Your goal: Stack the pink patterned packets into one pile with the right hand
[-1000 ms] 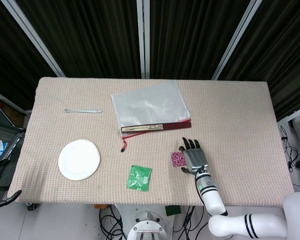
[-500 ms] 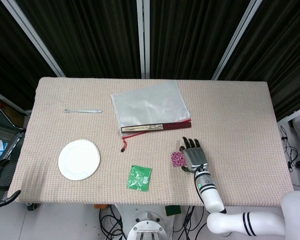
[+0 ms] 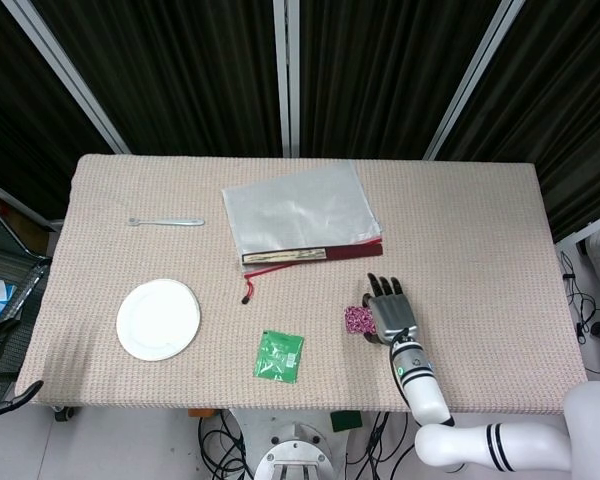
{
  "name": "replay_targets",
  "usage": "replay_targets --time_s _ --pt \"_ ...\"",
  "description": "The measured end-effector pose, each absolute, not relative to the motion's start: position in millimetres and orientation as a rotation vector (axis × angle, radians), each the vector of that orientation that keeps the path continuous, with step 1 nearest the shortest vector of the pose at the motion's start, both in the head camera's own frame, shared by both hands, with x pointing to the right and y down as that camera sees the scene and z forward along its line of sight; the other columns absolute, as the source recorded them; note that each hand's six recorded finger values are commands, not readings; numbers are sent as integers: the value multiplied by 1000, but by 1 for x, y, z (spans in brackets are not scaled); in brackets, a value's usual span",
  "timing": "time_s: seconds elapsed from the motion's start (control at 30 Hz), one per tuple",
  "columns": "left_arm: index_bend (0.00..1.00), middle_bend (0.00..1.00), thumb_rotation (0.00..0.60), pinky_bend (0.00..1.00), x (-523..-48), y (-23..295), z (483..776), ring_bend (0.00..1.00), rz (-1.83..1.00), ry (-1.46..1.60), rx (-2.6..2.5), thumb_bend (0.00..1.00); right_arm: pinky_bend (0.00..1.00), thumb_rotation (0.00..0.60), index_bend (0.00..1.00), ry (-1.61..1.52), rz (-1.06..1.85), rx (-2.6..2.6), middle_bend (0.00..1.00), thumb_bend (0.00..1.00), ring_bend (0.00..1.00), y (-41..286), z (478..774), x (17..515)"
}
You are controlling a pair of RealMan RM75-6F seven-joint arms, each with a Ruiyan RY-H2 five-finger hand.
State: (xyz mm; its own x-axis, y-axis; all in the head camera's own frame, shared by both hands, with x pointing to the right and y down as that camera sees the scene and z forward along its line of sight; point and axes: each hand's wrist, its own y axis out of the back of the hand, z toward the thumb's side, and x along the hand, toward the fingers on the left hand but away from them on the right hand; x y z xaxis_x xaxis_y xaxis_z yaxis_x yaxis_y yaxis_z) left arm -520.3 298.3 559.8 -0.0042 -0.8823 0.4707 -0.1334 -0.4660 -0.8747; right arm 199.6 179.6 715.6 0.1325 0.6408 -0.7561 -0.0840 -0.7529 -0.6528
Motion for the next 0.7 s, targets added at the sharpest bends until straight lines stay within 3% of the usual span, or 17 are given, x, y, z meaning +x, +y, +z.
replay_targets --time_s 0.2,0.5,0.7 --pt "90 69 81 179 -520 298 560 9 -1528 1061 -1648 95 0 593 150 -528 1675 -1867 0 417 0 180 712 203" --pt "90 69 80 180 -519 298 555 9 -1519 1067 -1638 95 0 596 111 -546 1638 -1884 0 388 0 182 691 215" --pt "90 69 79 180 -518 297 552 9 -1508 1079 -1630 95 0 596 0 -632 1566 -1825 0 398 0 182 657 251"
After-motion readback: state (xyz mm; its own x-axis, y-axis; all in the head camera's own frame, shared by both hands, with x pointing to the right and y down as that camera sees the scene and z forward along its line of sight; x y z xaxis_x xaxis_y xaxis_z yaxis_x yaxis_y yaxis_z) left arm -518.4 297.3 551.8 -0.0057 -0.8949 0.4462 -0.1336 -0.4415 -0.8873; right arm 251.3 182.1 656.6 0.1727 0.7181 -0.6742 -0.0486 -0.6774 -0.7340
